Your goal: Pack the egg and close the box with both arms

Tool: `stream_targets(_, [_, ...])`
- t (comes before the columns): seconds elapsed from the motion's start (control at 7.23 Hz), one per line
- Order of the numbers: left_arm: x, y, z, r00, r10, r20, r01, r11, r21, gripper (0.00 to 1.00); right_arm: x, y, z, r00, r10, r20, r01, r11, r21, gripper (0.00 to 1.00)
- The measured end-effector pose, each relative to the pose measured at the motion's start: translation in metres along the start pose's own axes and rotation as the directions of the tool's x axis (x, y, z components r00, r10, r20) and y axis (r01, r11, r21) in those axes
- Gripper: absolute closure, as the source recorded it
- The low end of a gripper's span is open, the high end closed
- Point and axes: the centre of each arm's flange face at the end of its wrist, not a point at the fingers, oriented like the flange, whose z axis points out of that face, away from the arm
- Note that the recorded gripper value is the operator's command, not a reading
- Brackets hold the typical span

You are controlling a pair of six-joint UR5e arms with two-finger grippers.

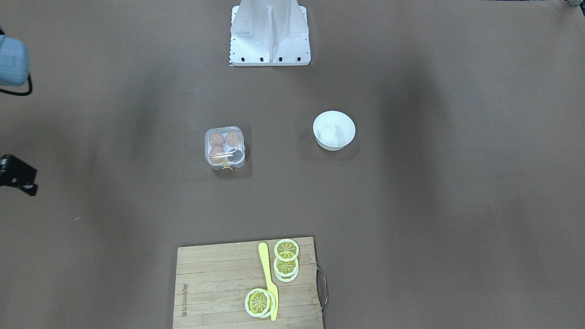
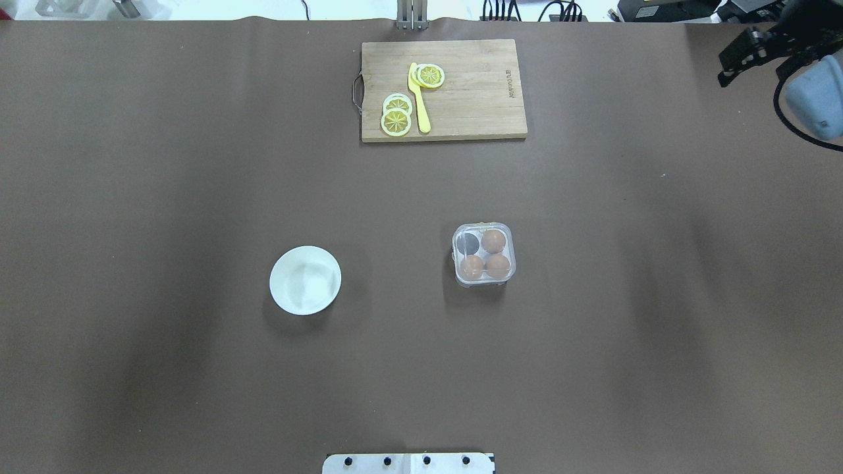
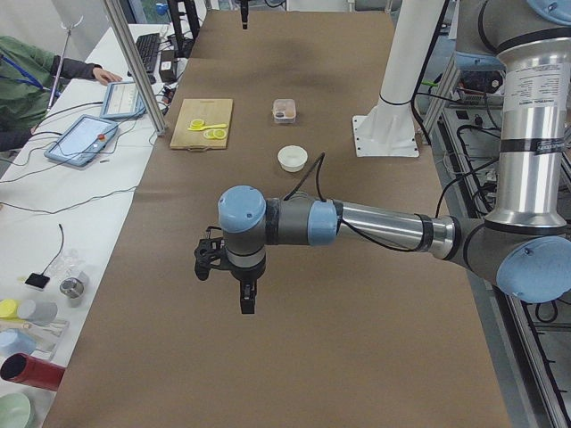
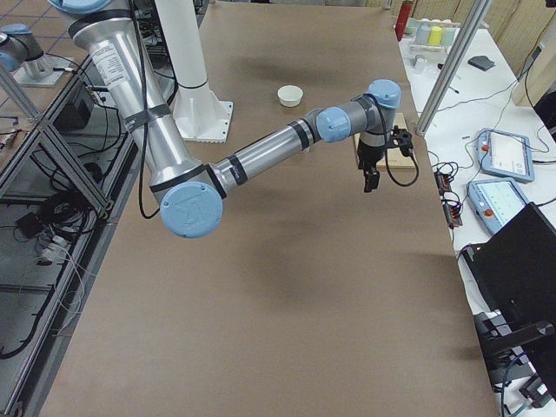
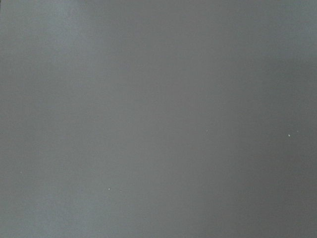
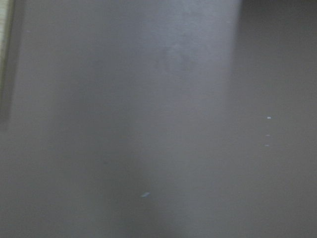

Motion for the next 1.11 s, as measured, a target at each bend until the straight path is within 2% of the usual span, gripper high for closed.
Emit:
stream_targets(0.14, [0.001,0.001,0.0,1.0,0.006,-0.001,-0.006,1.0,0.006,0.02,0.062,0.005,0.007,0.999,-0.027,-0.02,0.027,0.999,-0.026,0.0])
stream_targets(0.28, [0.002,0.0,-0.001,1.0,0.023,-0.002,-0.022,0.999,0.026,0.02,0.123,0.024,0.017,0.999,-0.036,-0.031,0.035,0.998,-0.056,0.0])
stream_targets(0.55, [0.008,-0.002,-0.004,0.998,0.047,-0.039,-0.045,0.998,0.053,0.02,0.21,0.095,0.04,0.999,0.014,-0.041,-0.018,0.995,-0.097,0.0])
stream_targets(0.83, [0.014,-0.001,-0.005,0.993,0.053,-0.11,-0.047,0.997,0.053,0.02,0.237,0.171,0.048,0.998,0.041,-0.041,-0.044,0.997,-0.068,0.0])
stream_targets(1.11, [0.018,-0.001,-0.008,0.991,0.064,-0.119,-0.057,0.996,0.062,0.02,0.231,0.204,0.041,0.996,0.093,-0.018,-0.093,0.994,-0.049,0.0])
